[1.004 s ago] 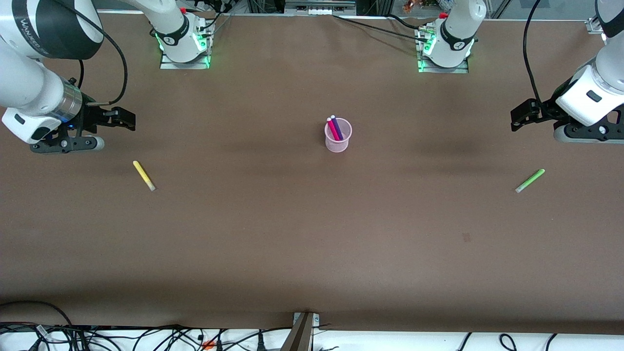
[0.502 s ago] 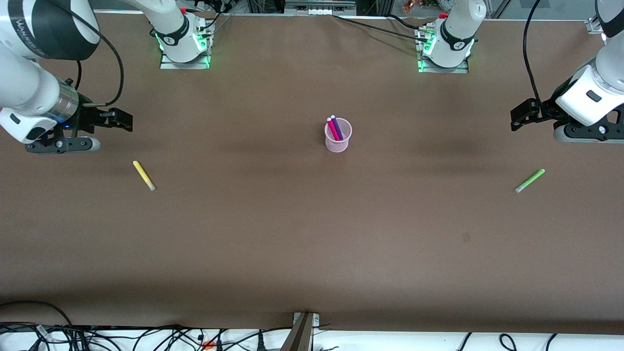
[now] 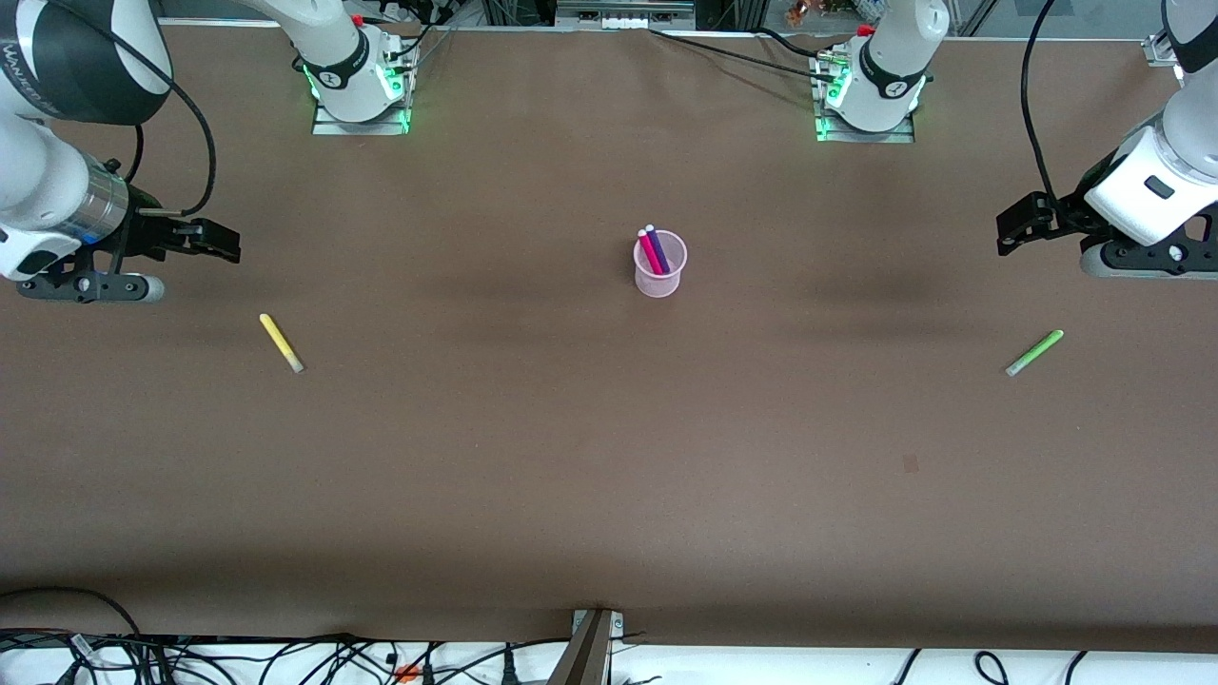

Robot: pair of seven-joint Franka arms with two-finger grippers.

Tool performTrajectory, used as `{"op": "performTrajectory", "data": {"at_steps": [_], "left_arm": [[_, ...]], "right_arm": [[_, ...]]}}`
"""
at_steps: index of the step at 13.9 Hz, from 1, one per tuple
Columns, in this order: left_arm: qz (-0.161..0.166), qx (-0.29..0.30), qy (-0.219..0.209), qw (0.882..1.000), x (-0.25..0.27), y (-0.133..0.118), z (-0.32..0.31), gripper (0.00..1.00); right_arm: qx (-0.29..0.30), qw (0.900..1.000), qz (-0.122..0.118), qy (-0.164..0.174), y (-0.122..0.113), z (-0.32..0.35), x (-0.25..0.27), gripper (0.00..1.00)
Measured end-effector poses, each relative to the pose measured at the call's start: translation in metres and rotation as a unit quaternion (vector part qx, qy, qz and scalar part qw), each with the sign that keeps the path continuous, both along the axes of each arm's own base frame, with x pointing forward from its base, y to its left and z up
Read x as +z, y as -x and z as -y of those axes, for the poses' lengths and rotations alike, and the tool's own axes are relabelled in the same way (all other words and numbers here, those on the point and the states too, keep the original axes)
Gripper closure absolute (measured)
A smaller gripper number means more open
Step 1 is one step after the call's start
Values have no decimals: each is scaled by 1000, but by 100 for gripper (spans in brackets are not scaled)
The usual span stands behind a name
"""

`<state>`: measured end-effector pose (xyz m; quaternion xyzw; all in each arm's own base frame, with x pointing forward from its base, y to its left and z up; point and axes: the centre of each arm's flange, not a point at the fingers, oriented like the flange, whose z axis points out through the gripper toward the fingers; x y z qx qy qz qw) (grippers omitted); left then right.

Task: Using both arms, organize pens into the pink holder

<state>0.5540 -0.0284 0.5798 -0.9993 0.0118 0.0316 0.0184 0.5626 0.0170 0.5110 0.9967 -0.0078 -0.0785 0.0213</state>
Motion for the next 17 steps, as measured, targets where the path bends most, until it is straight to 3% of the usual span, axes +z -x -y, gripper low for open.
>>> {"op": "performTrajectory", "data": {"at_steps": [6, 17], "left_arm": [[0, 0, 0, 1000, 0, 0, 0, 0], [0, -1, 0, 1000, 0, 0, 1, 0]], "right_arm": [[-1, 1000, 5, -11, -1, 5, 2, 0], [14, 999, 42, -15, -5, -11, 29, 0]]}}
